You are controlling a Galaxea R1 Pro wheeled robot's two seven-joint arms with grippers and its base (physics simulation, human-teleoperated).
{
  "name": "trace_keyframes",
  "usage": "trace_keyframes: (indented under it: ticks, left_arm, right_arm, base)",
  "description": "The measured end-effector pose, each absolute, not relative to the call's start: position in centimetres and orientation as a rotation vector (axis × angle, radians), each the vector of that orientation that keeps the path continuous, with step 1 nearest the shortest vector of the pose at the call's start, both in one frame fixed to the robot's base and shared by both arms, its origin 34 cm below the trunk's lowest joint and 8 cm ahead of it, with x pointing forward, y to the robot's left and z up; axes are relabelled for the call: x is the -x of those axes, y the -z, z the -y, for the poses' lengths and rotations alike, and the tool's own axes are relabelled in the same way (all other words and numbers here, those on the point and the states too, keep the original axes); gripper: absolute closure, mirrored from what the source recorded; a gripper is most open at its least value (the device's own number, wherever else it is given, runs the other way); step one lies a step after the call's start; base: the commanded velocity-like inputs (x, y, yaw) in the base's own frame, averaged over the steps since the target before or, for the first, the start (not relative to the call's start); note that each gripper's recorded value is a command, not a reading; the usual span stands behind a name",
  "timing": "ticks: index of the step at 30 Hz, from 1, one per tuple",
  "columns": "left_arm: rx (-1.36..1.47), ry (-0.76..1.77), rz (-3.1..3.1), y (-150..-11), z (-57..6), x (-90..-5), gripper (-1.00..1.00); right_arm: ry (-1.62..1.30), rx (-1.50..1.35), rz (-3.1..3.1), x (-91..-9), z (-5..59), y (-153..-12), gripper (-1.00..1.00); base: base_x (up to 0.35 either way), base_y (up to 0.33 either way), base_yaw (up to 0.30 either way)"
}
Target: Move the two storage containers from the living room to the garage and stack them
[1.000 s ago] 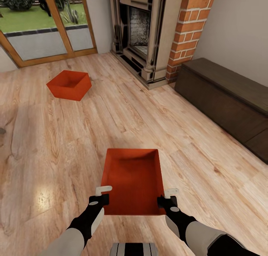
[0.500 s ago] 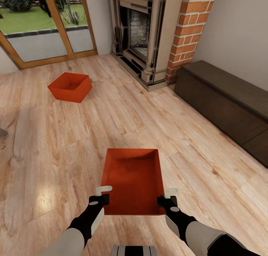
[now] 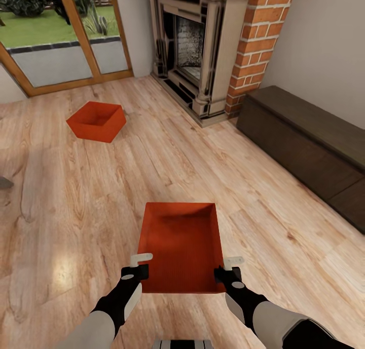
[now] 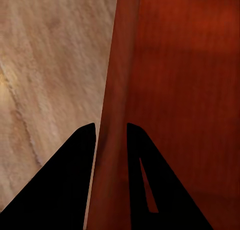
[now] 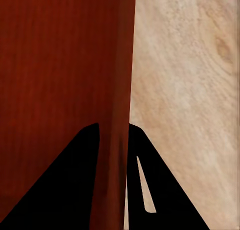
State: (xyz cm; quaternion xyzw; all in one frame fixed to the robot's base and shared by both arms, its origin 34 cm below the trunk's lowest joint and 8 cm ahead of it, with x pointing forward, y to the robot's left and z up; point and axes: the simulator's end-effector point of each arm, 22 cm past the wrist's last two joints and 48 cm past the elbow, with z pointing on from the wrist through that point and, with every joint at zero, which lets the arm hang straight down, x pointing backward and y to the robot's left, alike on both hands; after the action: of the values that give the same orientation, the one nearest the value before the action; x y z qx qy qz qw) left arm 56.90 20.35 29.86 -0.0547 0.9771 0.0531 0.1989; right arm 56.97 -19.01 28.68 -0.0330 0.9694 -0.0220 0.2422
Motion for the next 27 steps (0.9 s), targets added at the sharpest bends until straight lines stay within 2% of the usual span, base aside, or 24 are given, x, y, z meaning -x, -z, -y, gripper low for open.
trace_keyframes:
  ticks: [27]
  left_arm:
    - [0.152, -0.149, -2.733, -35.3, -20.3, -57.7, 1.00]
  right_arm:
    - [0.060, 0.089, -2.650, -57.7, 19.0, -34.1, 1.00]
  base:
    - [0.000, 0.000, 0.000]
